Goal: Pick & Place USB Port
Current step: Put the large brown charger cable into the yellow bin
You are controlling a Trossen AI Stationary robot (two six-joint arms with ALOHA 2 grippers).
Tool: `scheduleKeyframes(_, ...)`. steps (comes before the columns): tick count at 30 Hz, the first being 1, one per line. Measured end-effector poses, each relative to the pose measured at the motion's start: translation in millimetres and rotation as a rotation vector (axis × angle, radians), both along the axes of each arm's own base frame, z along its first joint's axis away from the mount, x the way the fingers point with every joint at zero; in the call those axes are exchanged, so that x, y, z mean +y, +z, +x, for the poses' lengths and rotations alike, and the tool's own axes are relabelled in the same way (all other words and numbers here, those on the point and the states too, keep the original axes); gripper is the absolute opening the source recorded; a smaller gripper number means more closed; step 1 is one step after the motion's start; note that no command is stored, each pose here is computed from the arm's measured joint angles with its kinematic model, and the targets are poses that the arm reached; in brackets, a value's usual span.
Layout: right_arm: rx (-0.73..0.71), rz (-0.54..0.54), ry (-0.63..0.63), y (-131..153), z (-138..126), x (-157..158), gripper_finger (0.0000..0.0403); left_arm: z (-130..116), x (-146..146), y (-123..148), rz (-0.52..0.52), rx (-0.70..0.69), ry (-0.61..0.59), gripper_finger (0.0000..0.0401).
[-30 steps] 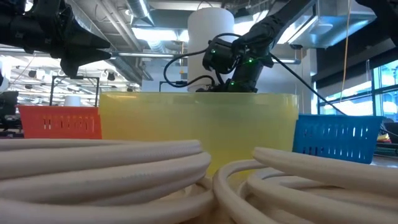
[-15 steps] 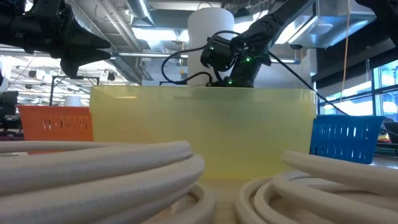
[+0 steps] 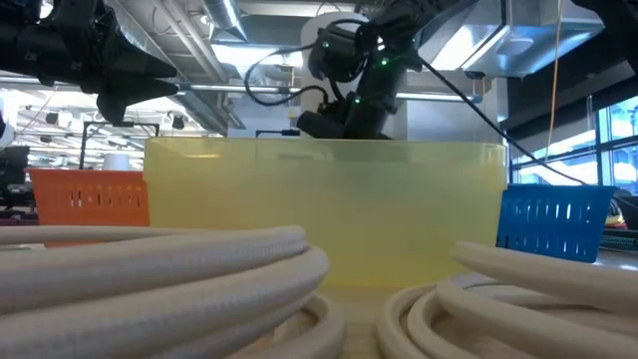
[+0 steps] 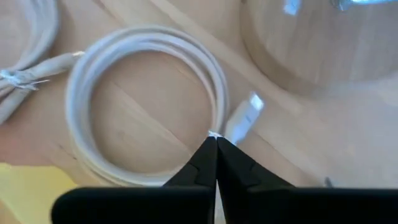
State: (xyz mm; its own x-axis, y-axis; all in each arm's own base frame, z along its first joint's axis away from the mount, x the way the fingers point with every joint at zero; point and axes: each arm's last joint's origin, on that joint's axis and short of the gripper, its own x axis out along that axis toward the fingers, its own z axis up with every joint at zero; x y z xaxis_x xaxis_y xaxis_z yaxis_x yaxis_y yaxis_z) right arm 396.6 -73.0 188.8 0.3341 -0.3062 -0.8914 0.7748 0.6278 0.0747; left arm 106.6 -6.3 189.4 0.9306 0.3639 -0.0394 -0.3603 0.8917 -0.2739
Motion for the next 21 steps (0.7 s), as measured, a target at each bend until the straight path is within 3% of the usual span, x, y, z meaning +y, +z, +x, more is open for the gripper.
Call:
scheduleKeyframes(3, 0.011, 0.051, -0.074, -2, -4, 0, 0.0041, 0, 0, 0, -0.001, 0.0, -0.01, 0.0171)
scheduleKeyframes(14, -0.021, 0.129, -0.12, -10, 1, 0, 0.0206, 0, -1, 0, -0.001, 0.0, -0.019, 0.0171)
scheduleKeyframes(21, 0.023, 0.145, -0.153, -34, 6, -1, 0.0236, 0, -1, 0, -0.002, -0.001, -0.037, 0.0171)
